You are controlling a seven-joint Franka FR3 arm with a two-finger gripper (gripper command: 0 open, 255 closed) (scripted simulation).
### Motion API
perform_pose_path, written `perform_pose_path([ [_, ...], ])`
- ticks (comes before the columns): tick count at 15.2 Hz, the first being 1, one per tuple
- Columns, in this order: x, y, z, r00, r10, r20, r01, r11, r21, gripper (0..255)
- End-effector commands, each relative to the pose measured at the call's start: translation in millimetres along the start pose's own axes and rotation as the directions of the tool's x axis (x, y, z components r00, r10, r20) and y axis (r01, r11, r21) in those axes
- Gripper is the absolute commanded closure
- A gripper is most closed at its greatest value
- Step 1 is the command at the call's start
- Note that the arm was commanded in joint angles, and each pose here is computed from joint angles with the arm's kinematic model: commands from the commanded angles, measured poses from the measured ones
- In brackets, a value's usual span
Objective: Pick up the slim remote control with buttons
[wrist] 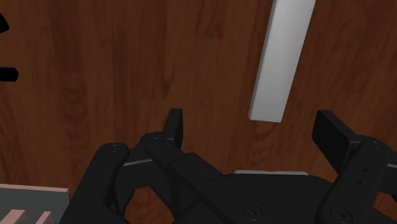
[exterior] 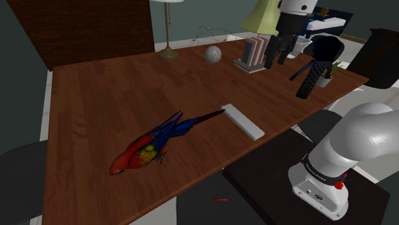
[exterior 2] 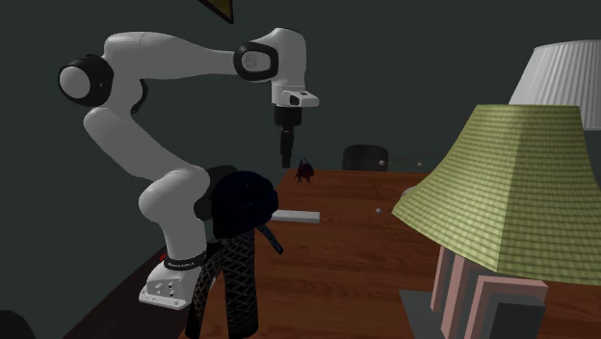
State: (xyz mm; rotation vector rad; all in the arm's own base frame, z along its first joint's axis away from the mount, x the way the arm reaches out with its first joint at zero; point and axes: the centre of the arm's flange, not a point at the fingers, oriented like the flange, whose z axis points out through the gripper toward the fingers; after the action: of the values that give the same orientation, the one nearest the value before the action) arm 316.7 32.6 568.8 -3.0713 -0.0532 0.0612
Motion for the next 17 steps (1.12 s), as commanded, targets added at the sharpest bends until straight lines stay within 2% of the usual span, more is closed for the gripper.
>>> perform_pose_path([
  [1, 0.0, 0.0, 0.0, 1.0, 0.0, 0.0, 0.0, 1.0, 0.0, 0],
  [16, -0.6, -92.4, 179.3, 0.998, -0.063, -0.024, 0.062, 0.997, -0.052, 0],
  [17, -0.7, -94.8, 184.4, 0.998, -0.065, -0.025, 0.064, 0.997, -0.054, 0],
])
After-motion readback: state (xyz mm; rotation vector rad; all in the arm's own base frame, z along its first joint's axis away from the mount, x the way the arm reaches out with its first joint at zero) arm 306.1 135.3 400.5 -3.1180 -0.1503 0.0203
